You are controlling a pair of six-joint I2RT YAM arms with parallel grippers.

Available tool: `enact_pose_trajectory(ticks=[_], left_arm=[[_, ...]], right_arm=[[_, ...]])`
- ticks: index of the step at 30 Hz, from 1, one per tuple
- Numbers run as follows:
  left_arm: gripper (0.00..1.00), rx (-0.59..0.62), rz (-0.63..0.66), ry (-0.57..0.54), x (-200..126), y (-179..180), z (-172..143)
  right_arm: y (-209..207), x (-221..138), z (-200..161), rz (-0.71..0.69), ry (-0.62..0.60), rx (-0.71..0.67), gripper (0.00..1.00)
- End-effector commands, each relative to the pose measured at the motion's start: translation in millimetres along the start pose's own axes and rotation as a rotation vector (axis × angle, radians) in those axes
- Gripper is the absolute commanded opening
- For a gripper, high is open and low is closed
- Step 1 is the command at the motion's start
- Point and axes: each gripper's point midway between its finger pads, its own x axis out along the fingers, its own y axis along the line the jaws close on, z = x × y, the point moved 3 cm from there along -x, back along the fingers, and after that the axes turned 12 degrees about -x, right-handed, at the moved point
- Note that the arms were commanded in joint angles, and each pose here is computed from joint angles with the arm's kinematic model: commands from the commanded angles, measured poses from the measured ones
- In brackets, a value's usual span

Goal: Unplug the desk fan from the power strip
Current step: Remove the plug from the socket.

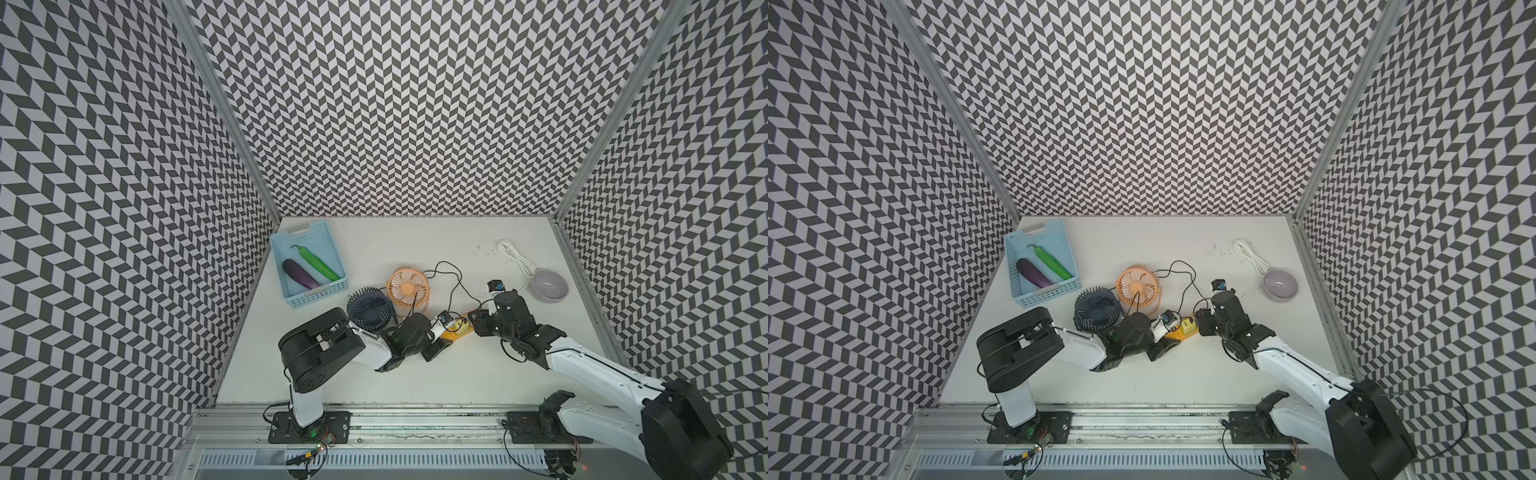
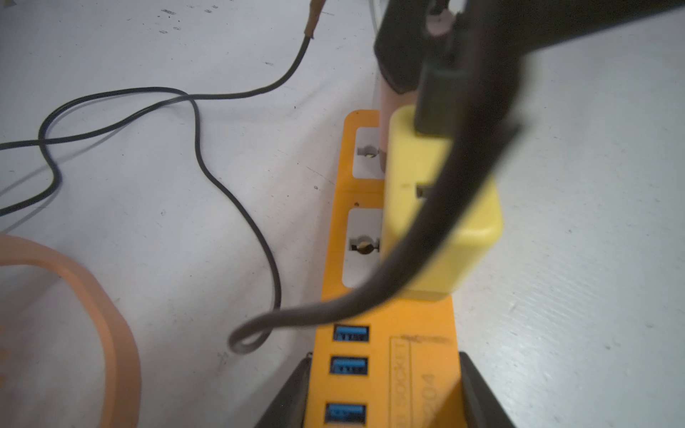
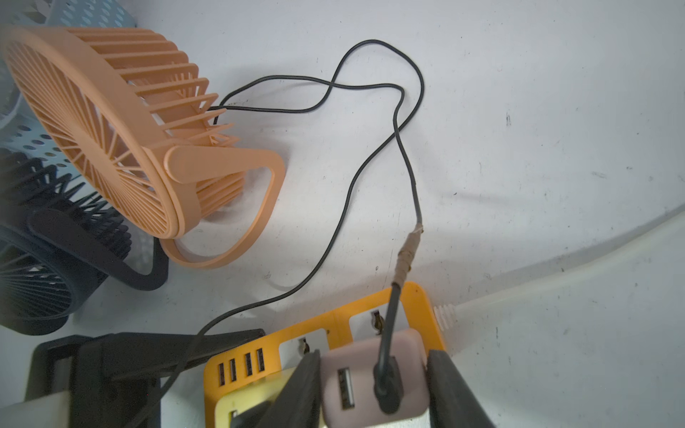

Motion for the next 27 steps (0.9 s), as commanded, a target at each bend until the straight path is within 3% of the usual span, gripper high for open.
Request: enact_pose_trajectory(ticks=[1, 10, 21, 27], left_arm=[[0.19, -0.025, -0.005, 0.0, -2, 1, 1], [0.19, -0.027, -0.011, 0.005, 0, 0, 0], [0.19, -0.026, -0.006, 0.006, -2, 1, 1], [0.19, -0.026, -0.011, 0.005, -1, 0, 1]], right_arm=[[8, -6, 16, 0.049, -0.057, -0.001, 0.28], [12, -7, 12, -0.022, -0.046, -0.065, 0.28], [7, -4, 13, 0.033, -0.056, 0.027, 0.27], [2, -6, 16, -0.017, -0.05, -0.028, 0.26]])
